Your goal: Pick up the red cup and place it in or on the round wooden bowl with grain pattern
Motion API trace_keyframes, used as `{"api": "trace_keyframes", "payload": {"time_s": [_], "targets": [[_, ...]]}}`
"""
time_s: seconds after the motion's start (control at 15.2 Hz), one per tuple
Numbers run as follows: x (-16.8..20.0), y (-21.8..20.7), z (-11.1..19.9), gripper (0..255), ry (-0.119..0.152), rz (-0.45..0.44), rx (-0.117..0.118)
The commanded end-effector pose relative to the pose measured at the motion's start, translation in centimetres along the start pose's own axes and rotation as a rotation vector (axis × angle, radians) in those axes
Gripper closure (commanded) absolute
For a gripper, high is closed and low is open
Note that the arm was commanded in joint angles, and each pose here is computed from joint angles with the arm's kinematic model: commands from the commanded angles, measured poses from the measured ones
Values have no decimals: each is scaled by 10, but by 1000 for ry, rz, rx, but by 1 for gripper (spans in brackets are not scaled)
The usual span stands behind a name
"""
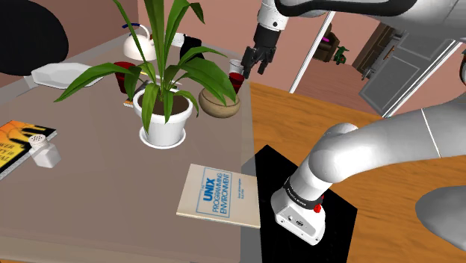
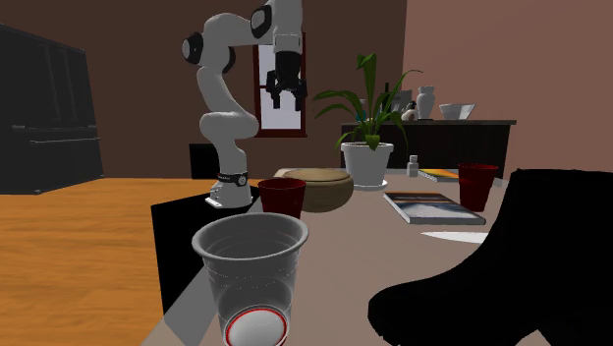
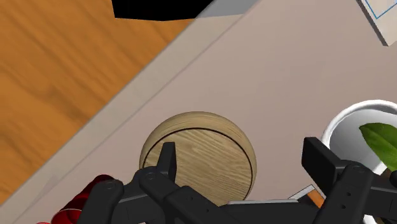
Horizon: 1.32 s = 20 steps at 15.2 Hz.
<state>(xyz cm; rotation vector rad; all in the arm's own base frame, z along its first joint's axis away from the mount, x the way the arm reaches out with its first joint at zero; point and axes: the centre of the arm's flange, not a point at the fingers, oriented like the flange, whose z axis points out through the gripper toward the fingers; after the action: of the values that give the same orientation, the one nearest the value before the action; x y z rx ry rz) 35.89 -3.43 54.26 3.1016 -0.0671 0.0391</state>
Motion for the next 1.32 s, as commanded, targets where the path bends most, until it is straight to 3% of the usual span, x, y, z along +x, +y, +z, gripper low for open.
{"api": "trace_keyframes", "payload": {"time_s": [0.0,1.25], "targets": [[15,13,14,0,4,-16,-12],[172,146,135,0,28,-151,-120]]}}
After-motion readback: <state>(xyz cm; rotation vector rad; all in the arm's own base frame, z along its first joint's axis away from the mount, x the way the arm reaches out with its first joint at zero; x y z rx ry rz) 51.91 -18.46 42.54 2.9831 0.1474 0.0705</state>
